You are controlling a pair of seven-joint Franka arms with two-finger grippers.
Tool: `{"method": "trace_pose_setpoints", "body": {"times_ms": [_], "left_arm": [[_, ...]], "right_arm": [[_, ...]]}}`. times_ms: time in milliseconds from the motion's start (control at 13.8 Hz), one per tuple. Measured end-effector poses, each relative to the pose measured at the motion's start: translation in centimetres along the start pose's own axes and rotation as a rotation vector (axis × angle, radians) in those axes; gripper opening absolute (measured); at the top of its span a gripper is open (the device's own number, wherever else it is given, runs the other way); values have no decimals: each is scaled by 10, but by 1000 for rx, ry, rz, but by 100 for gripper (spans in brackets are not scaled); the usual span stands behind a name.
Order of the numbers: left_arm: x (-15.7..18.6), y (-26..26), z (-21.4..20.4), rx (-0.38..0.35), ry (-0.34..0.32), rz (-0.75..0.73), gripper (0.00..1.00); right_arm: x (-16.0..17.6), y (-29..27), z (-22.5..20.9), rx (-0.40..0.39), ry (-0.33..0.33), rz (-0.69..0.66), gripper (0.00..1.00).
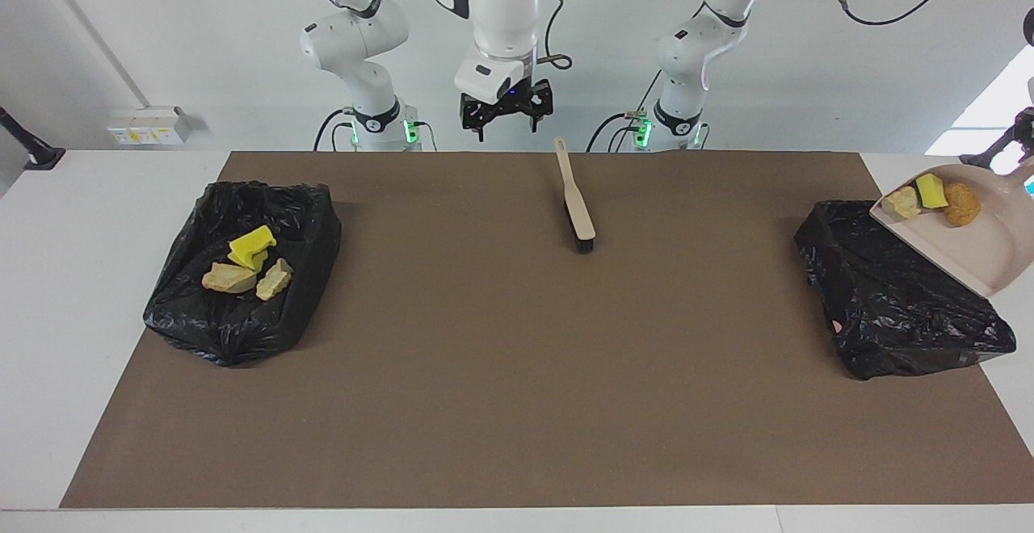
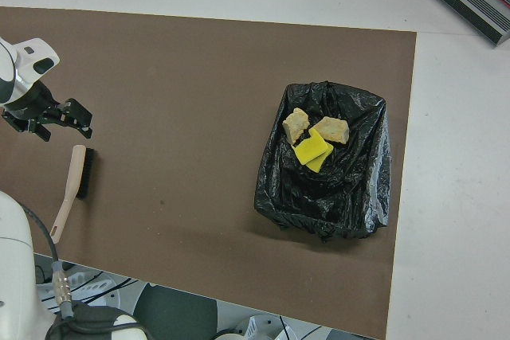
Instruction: Sweep and dump trash in bin
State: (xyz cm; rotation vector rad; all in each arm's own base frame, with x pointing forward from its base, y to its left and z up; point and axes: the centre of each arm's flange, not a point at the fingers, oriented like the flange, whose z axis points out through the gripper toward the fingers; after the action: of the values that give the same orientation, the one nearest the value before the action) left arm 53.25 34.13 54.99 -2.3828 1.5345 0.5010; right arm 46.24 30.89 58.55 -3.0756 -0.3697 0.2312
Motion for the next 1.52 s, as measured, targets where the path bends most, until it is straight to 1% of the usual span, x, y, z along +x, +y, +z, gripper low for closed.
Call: {"method": "trace_pose_setpoints", "body": {"times_ms": [145,217,362,507,579,724,869,1086,1231,1303,1376,1520], "left_arm": [[27,-13,14,-16,-117,88,31],[35,-17,20,-23,-152,114,31],[38,-21,27,-29,-204,139,31],[38,-23,22,-21,-259,161,31],[45,-23,17,-16,-280,177,31],[58,-22,7,-25,-301,198,31],[60,-20,1,-35,-314,200,31],[55,-21,-19,-28,-373,199,31],[48,-22,-40,-13,-399,208,31],[46,-23,-47,-3,-407,214,31],[46,-24,-53,5,-420,219,31],[48,-25,-64,24,-442,226,31]], "right_arm": [[7,53,-24,15,31,-46,100],[7,76,-30,9,33,-67,100],[7,115,-37,-33,25,-91,100],[8,145,-49,-56,45,-97,100],[8,160,-55,-54,55,-94,100],[8,199,-61,-48,65,-68,100],[5,239,-65,-41,70,-13,100],[-3,293,-68,-30,77,86,100],[-7,312,-69,-26,82,123,100],[-7,318,-70,-27,95,139,100],[-7,324,-72,-29,112,156,100],[-11,338,-72,-26,120,205,100]]}}
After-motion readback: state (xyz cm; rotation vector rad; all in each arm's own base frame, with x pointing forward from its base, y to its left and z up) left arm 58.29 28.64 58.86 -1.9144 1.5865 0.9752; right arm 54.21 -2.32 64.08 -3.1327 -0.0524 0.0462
